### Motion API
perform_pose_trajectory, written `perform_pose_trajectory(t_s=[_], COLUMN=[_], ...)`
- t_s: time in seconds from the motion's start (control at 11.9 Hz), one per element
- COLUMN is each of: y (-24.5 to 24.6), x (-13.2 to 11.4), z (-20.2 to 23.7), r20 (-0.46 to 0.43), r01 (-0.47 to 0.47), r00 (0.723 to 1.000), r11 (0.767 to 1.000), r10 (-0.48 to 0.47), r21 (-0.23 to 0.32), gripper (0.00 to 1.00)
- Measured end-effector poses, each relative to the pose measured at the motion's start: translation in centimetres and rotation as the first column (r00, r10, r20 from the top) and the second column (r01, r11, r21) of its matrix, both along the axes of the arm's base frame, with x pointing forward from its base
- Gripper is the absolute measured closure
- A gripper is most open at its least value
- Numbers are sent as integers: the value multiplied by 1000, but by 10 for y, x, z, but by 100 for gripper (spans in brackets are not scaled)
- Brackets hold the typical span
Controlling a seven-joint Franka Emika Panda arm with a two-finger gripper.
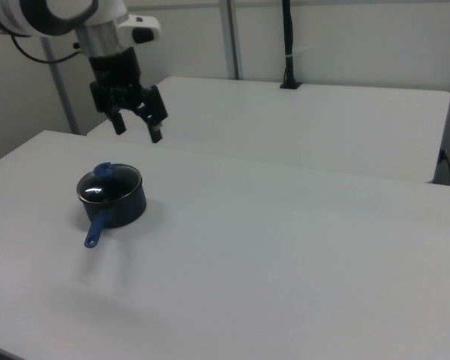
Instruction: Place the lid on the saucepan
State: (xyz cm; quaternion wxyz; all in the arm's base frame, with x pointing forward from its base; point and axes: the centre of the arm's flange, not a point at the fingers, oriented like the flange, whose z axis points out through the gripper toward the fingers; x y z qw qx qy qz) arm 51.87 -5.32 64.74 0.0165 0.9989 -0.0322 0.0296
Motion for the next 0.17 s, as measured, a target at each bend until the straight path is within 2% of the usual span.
perform_pose_trajectory(t_s=[0.17], y=[-7], x=[8], z=[-2], r20=[39], r01=[-25], r00=[999], r11=[1000], r10=[25], r21=[-6], gripper=[0])
